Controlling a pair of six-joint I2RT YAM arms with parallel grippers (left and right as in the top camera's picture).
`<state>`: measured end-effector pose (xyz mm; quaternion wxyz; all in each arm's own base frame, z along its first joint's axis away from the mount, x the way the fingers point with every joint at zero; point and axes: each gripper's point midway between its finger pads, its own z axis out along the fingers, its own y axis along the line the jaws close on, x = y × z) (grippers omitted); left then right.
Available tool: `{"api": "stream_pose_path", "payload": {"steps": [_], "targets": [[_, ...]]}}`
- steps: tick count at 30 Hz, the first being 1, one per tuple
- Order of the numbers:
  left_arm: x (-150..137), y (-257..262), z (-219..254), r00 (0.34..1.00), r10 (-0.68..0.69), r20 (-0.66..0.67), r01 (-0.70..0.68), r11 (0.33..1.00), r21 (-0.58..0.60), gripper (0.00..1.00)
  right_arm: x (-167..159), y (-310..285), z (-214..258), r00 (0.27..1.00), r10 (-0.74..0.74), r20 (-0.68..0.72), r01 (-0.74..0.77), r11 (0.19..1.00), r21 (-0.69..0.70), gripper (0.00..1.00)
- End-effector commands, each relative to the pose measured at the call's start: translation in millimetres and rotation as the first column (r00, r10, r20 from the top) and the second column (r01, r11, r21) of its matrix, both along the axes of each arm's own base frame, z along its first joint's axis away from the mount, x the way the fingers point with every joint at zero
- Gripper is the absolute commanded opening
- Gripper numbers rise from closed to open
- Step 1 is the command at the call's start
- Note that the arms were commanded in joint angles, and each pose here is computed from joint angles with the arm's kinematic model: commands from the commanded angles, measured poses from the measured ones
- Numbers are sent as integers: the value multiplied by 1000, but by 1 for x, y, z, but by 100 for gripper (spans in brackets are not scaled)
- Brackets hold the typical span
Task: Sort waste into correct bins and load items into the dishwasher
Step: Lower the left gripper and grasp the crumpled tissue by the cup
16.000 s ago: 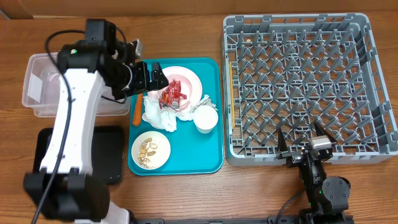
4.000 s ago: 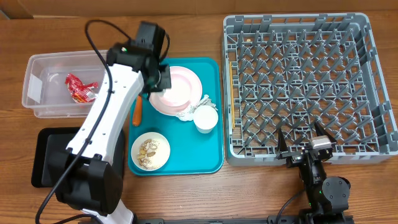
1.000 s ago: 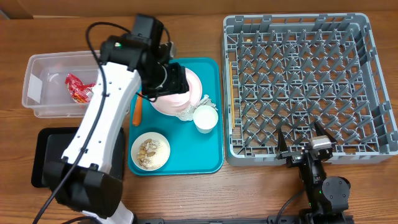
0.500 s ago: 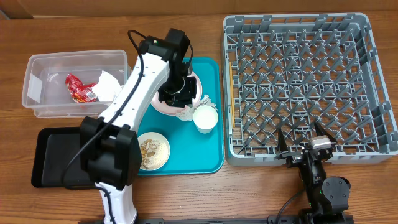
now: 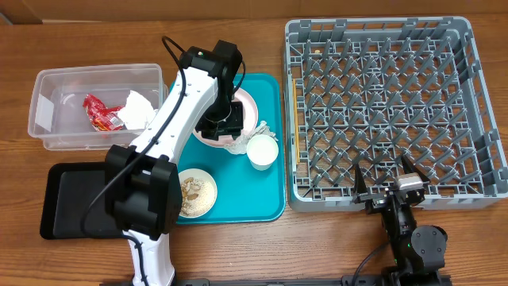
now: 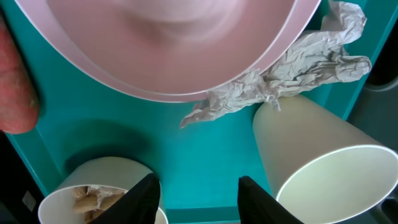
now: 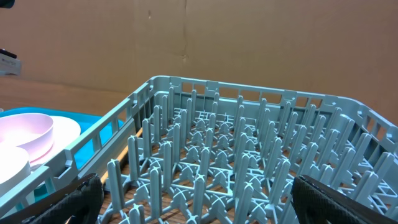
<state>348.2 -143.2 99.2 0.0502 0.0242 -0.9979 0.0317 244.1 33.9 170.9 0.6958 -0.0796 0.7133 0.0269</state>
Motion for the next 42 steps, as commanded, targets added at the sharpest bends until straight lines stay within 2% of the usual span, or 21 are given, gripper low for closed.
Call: {"api": "stream_pose_path", "payload": {"steps": [1, 9, 21, 26, 30, 40, 42], "targets": [[2, 1, -2, 1000, 7, 5, -7, 1000, 26, 45, 0, -3, -1, 1000, -12, 6, 12, 1000, -2, 100], [-4, 2, -16, 1000, 10, -13, -10, 999, 34, 41, 0, -3, -1, 1000, -12, 6, 12, 1000, -2, 100], [4, 0, -52, 999, 20, 37, -21, 1000, 18, 45, 0, -3, -1, 1000, -12, 6, 12, 1000, -2, 100], [11, -3, -59, 997, 21, 70, -22, 1000, 5, 57, 0, -3, -1, 1000, -12, 6, 12, 1000, -2, 100], [10, -2, -61, 997, 21, 69, -21, 1000, 5, 59, 0, -3, -1, 1000, -12, 6, 12, 1000, -2, 100], [4, -2, -74, 998, 20, 60, -21, 1000, 5, 57, 0, -3, -1, 1000, -12, 6, 12, 1000, -2, 100], [3, -2, -74, 998, 20, 60, -21, 1000, 5, 51, 0, -3, -1, 1000, -12, 6, 12, 1000, -2, 100]]}}
